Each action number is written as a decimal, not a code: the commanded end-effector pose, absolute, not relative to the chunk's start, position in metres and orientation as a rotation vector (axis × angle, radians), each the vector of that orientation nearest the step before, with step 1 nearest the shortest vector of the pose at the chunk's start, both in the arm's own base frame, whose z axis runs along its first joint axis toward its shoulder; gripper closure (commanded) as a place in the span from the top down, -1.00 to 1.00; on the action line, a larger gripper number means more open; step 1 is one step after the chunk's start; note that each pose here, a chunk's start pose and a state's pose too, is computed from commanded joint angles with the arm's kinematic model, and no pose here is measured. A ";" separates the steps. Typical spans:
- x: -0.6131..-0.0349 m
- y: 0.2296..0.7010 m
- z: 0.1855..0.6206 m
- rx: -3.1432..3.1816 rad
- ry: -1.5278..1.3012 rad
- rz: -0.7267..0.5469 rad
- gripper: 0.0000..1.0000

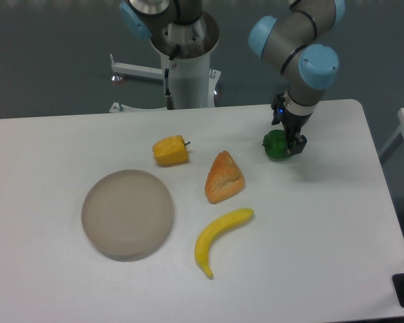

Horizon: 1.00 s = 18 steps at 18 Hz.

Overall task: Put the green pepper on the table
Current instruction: 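Open the gripper to release the green pepper on the table, then lift the open gripper up away from the green pepper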

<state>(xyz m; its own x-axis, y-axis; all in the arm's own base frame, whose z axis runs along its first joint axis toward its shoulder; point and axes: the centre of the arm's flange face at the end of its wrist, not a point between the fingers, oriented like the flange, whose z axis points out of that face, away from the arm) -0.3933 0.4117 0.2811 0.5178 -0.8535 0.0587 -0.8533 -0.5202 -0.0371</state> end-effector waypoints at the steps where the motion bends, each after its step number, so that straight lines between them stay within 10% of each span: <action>1: -0.394 0.412 0.283 -2.736 1.533 -0.104 1.00; 18: -0.401 0.563 0.355 -2.943 1.053 0.021 1.00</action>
<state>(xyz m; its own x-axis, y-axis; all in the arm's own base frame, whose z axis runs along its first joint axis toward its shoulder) -0.4009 0.5625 0.3547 0.7730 -0.6342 -0.0177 -0.6344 -0.7729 -0.0104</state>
